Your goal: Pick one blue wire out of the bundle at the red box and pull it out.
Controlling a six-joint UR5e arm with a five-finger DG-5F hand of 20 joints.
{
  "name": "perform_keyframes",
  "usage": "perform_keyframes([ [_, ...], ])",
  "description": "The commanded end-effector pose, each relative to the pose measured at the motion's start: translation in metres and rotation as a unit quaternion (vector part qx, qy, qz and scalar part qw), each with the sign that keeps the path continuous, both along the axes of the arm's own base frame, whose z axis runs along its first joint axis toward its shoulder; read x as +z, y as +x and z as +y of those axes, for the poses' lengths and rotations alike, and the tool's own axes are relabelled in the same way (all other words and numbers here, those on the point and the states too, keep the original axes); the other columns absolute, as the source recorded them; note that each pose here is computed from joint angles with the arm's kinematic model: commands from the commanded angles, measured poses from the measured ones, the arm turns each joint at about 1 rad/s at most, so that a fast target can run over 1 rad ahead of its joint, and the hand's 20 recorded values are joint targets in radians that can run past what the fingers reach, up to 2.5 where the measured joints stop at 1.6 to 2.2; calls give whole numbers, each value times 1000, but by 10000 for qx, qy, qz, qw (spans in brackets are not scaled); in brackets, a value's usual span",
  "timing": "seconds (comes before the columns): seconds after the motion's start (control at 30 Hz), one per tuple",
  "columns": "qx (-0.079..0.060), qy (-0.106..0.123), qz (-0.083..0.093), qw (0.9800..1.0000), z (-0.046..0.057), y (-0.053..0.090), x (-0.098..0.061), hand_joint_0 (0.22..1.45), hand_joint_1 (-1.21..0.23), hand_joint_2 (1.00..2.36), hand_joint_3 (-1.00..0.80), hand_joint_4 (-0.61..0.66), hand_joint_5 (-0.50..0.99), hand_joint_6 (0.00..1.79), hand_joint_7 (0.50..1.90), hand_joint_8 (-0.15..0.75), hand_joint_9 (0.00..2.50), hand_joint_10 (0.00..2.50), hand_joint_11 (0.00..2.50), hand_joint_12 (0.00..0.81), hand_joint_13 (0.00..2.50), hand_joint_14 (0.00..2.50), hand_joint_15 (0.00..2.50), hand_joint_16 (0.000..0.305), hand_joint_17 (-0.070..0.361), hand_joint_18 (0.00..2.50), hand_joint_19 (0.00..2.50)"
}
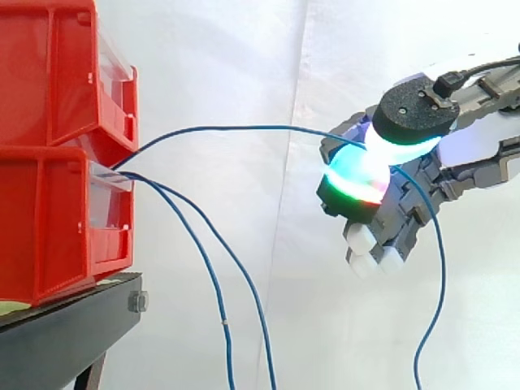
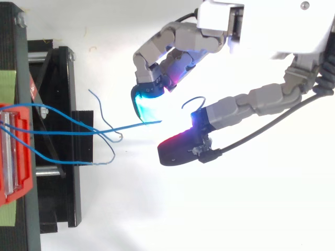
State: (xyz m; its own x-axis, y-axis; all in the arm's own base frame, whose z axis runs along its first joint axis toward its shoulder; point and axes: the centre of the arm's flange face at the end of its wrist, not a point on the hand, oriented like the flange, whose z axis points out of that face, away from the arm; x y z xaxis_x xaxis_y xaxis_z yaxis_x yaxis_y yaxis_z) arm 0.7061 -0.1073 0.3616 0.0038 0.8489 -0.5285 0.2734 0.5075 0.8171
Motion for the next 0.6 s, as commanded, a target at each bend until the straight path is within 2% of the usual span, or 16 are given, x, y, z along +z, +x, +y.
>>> perform_keyframes([
  [0.0,3,-1,1,10000,0,0,0,570,-729,1013,-113,-7,-32,878,1010,264,878,4,153,459,657,10,330,57,128,585,315],
  [0.57,3,-1,8,10000,0,0,-1,571,-731,1013,-113,-9,-32,877,1010,265,883,3,143,459,656,10,336,57,128,582,316],
])
